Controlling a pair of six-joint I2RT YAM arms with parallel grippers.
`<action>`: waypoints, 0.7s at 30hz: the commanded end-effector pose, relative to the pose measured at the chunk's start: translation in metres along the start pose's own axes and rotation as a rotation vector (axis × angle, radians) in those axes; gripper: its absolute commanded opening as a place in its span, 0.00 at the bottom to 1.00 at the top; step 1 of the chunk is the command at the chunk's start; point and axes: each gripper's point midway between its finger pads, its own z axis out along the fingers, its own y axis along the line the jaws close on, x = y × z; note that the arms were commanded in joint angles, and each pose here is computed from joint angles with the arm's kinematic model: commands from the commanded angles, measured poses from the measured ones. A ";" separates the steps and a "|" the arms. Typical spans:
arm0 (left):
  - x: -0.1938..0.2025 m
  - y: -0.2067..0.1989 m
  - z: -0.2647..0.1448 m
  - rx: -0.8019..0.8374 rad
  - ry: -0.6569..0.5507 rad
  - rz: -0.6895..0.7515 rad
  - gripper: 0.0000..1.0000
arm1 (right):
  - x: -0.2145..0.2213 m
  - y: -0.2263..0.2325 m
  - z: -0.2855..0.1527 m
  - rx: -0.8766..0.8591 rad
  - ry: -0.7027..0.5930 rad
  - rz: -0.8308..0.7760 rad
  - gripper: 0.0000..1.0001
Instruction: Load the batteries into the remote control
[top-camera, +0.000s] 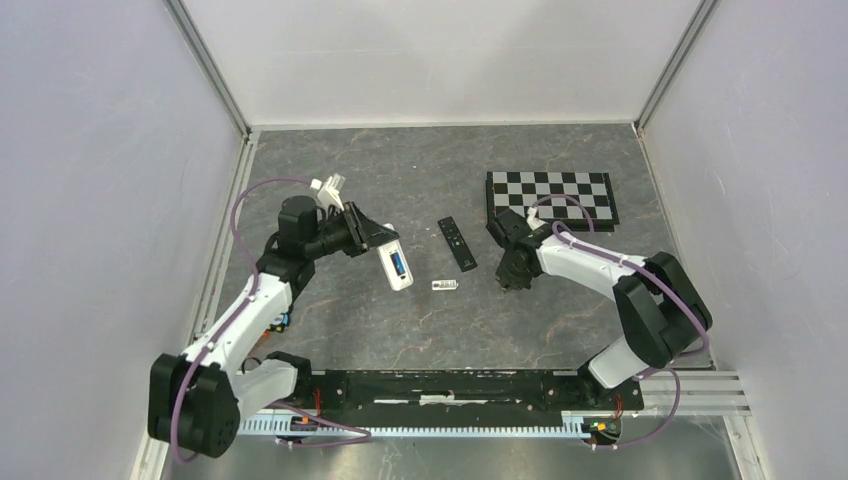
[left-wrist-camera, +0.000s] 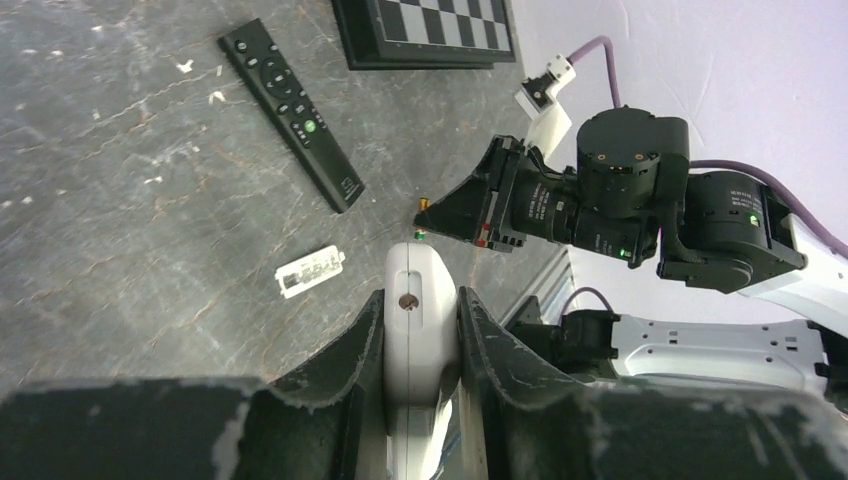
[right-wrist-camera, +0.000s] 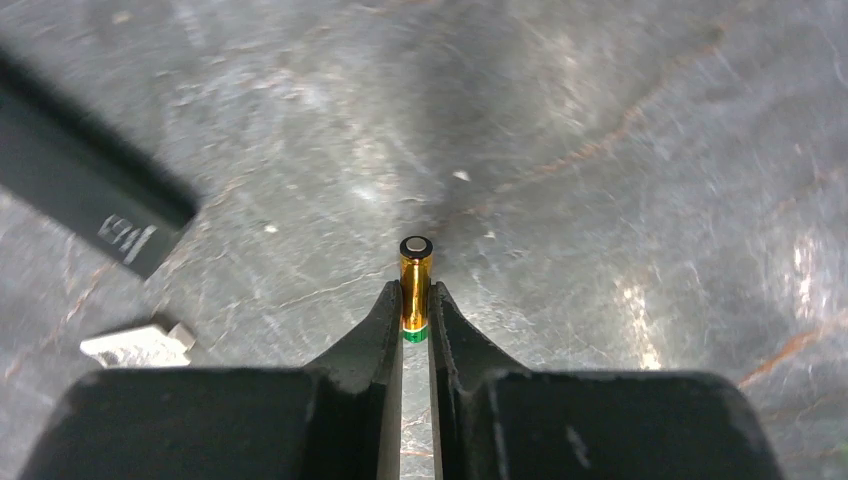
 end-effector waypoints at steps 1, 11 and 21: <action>-0.010 -0.032 0.014 0.189 0.004 0.027 0.02 | -0.027 0.047 -0.030 -0.232 -0.112 -0.248 0.00; -0.004 -0.001 0.040 0.144 0.033 0.020 0.02 | -0.017 0.152 -0.148 -0.755 -0.302 -0.537 0.00; 0.004 -0.011 0.037 0.231 0.045 -0.019 0.02 | 0.022 0.193 -0.208 -0.974 -0.328 -0.719 0.00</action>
